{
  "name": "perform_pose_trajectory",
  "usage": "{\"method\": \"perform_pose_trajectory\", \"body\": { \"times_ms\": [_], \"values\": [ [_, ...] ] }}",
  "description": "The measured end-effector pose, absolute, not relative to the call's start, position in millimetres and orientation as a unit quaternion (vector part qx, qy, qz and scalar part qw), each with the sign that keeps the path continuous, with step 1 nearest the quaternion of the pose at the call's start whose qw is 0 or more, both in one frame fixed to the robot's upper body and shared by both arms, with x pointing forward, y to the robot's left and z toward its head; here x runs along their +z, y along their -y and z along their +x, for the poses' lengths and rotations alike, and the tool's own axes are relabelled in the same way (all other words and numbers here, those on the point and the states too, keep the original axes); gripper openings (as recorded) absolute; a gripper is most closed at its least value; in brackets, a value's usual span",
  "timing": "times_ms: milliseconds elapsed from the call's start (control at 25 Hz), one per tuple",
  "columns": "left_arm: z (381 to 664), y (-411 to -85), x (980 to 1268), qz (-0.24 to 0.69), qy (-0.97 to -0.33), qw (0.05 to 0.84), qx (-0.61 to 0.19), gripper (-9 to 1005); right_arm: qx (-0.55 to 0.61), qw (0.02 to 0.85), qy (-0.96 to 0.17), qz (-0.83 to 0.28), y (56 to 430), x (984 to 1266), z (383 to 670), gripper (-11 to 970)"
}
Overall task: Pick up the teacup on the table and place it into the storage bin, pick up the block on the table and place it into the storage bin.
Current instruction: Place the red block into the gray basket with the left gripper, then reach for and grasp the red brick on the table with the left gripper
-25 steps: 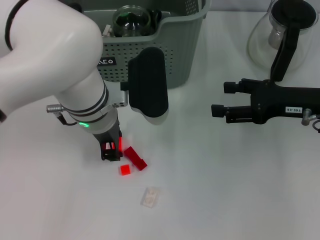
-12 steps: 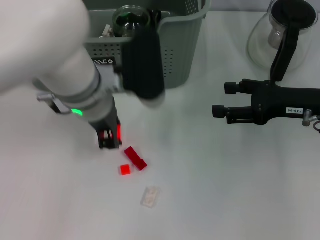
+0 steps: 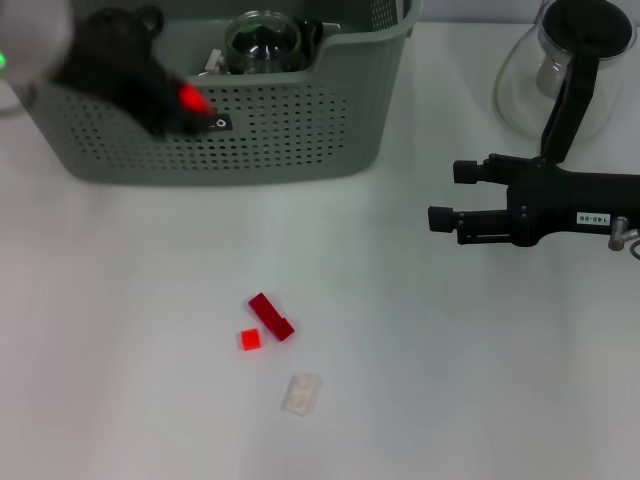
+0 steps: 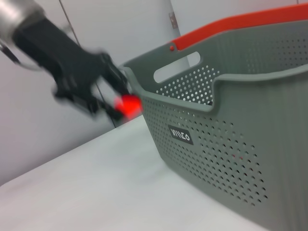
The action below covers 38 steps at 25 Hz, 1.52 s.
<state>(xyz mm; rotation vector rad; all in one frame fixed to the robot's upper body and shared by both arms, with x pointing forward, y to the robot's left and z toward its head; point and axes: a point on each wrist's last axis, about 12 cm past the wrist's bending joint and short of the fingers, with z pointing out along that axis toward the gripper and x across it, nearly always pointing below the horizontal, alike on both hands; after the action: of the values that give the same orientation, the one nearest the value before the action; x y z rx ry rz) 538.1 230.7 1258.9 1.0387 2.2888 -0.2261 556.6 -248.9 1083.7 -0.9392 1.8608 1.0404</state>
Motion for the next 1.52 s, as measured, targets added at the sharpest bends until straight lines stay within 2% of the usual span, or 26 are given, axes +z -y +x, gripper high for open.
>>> {"method": "perform_pose_trajectory", "body": {
  "times_ms": [160,240,320,560,720,800,960,1080,1160,1320,1520],
  "values": [
    [537.6,-256.1,1300.9,0.346,-0.843,0.397,-0.104,413,0.41,0.395,-0.732,-0.373,249.9,1084.9,556.6,940],
    [546.4,-267.0,1316.9,0.326,-0.83,0.439,-0.109,413,0.409,0.396,-0.732,-0.374,250.3,1085.4,556.9,940],
    [563.3,-273.5,1320.2,0.306,-0.828,0.455,-0.115,413,0.408,0.397,-0.731,-0.377,250.2,1085.9,557.4,940],
    [615.4,-282.4,1280.1,0.263,-0.862,0.401,-0.164,437,0.408,0.397,-0.728,-0.382,248.5,1086.5,558.2,939],
    [629.7,-285.3,1252.3,0.255,-0.875,0.375,-0.168,453,0.409,0.396,-0.729,-0.38,249.2,1085.6,557.2,939],
    [630.1,-285.9,1250.3,0.257,-0.874,0.378,-0.164,537,0.41,0.396,-0.73,-0.378,249.6,1085.2,556.7,939],
    [624.0,-285.7,1258.3,0.269,-0.866,0.392,-0.157,702,0.411,0.395,-0.731,-0.376,250.1,1085.3,556.5,939],
    [607.6,-278.7,1269.7,0.311,-0.845,0.397,-0.176,815,0.412,0.394,-0.73,-0.376,249.8,1085.2,556.3,939],
    [587.0,-267.1,1275.0,0.375,-0.815,0.391,-0.206,891,0.412,0.394,-0.73,-0.376,249.8,1085.2,556.4,939],
    [550.3,-242.4,1271.1,0.483,-0.767,0.349,-0.237,906,0.412,0.394,-0.731,-0.375,249.8,1085.1,556.3,939],
    [518.4,-209.3,1246.7,0.56,-0.755,0.264,-0.215,921,0.411,0.394,-0.733,-0.372,250.6,1084.7,556.6,939]
  ]
}}
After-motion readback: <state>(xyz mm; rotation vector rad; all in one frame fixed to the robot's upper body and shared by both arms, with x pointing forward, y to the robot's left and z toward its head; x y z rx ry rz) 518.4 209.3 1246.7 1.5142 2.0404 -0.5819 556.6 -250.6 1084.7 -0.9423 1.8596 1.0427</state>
